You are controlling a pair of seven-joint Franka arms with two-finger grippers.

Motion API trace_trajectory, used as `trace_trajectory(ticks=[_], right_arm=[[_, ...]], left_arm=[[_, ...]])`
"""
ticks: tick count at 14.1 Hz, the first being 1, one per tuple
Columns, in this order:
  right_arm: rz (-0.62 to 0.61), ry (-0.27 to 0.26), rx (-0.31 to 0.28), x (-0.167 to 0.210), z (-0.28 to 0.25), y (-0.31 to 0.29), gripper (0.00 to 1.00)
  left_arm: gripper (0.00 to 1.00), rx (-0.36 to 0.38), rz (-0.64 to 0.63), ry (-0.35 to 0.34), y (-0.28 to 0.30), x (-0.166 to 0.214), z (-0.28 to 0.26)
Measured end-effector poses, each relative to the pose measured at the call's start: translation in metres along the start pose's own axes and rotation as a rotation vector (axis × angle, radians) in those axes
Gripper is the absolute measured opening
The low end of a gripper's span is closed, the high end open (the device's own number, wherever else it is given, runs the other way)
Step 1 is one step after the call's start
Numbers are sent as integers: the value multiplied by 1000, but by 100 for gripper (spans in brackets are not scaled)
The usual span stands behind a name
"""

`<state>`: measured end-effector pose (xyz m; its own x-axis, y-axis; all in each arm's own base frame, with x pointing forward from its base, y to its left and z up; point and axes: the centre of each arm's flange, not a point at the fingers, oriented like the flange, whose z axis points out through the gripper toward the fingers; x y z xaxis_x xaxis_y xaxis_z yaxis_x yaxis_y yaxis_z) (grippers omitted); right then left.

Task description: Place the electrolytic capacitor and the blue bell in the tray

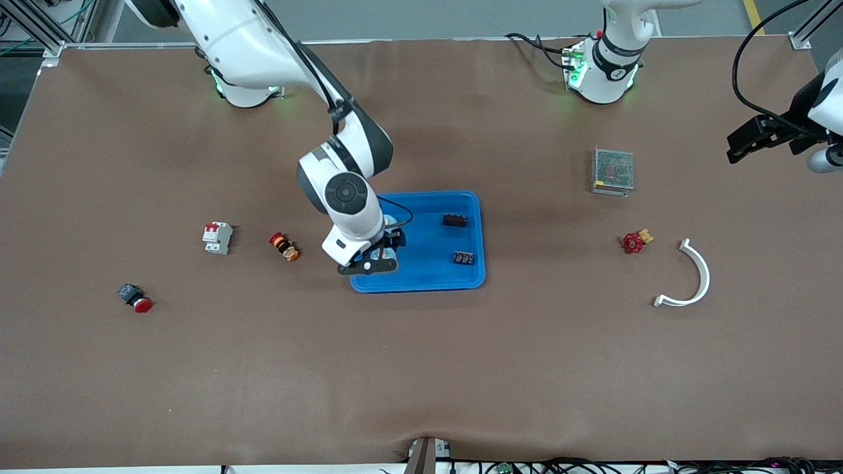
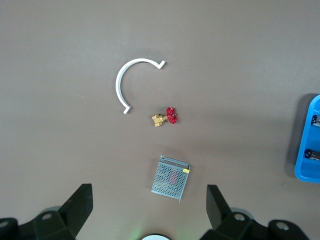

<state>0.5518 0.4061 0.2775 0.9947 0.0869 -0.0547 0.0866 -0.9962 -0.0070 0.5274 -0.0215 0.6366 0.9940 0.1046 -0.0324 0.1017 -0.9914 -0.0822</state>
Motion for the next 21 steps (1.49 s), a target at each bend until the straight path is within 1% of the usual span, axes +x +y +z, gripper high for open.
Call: trace_trajectory(ticks=[5,7,10,12,15,19,21], right_arm=[[-4,-41,-28,-24,-88,10,100],[-6,-50,-35,-36,-121,15,100],[-8,-26,-26,-62,-173,29,100],[-24,-22,-26,-82,-199,45,100],[-54,-34,-31,-92,-234,90,100],[-93,-42,-23,-90,-272,166,100],[-103,-36,-15,-90,-287,203,100]], left_arm=[[100,0,4,1,2,0,0],[100,0,5,1,3,0,0],[100,0,8,2,3,0,-1],[100,0,9,3,4,0,-1],[100,0,10,2,4,1,0],[100,-2,11,4,5,1,0],[100,-9,11,10,6,1,-2]])
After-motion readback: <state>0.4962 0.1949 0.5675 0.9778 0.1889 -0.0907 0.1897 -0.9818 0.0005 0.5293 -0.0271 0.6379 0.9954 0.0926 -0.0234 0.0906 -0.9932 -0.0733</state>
